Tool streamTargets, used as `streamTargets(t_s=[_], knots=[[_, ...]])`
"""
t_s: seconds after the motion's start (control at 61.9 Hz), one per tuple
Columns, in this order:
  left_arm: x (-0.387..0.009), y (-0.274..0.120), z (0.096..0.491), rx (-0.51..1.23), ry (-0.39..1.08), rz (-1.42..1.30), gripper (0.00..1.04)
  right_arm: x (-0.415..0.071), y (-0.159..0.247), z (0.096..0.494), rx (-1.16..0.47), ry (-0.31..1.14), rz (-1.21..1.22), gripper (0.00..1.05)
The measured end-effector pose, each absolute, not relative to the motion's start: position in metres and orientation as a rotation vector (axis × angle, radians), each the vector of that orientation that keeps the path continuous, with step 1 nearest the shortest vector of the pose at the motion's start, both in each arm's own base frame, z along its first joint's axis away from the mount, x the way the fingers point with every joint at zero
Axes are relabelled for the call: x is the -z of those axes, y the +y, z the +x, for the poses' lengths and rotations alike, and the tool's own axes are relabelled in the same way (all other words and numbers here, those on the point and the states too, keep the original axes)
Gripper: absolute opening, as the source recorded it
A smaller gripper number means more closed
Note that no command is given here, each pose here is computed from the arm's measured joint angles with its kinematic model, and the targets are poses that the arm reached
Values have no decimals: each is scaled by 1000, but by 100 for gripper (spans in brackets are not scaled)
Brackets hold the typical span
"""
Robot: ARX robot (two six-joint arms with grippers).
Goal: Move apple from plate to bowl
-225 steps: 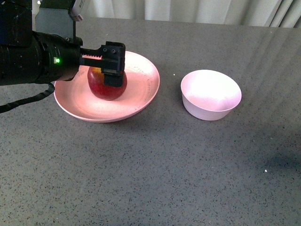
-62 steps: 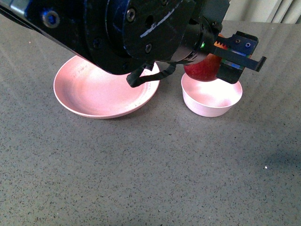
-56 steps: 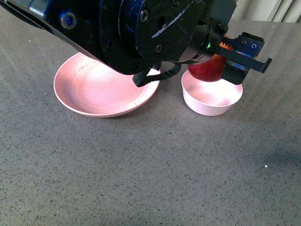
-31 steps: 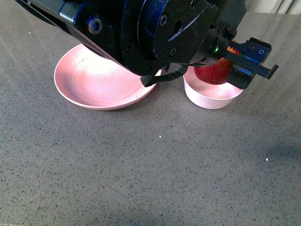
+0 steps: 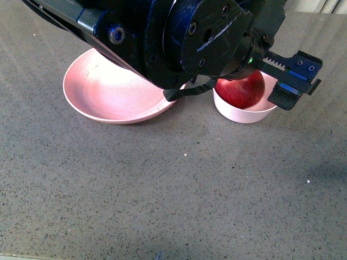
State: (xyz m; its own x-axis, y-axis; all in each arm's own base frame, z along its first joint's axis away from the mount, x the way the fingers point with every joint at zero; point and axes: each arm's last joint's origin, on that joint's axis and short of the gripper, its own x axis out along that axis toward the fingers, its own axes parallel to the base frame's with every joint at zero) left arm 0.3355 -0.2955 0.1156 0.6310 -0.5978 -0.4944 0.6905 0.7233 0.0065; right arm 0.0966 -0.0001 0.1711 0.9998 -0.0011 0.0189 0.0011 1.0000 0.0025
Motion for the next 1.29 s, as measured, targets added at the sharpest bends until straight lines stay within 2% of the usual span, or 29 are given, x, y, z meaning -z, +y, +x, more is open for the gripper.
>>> streamTargets(t_s=[0.404,0.549,0.679,0.889,0.953,1.05,1.163,1.293], knots=[[-128,-282,338,708,458,153,96,-171,0,97,1,-19,2,96],[-163,-245,340,628,396,51,96,-171,0,97,1,-19,2,96],[-186,-197,343,522,359,-31,96,-171,0,97,1,-19,2,96],[-196,-115,342,346,334,-85,96,-171,0,97,1,-19,2,96],[-198,-86,335,143,178,-54,86,-171,0,97,1,-19,2,96],[-202,-47,307,27,32,-37,70,-171,0,97,2,-19,2,96],[-205,-27,273,-13,-21,-27,50,-171,0,97,0,-19,2,96],[-191,-22,249,3,7,-16,29,-171,0,97,0,-19,2,96]])
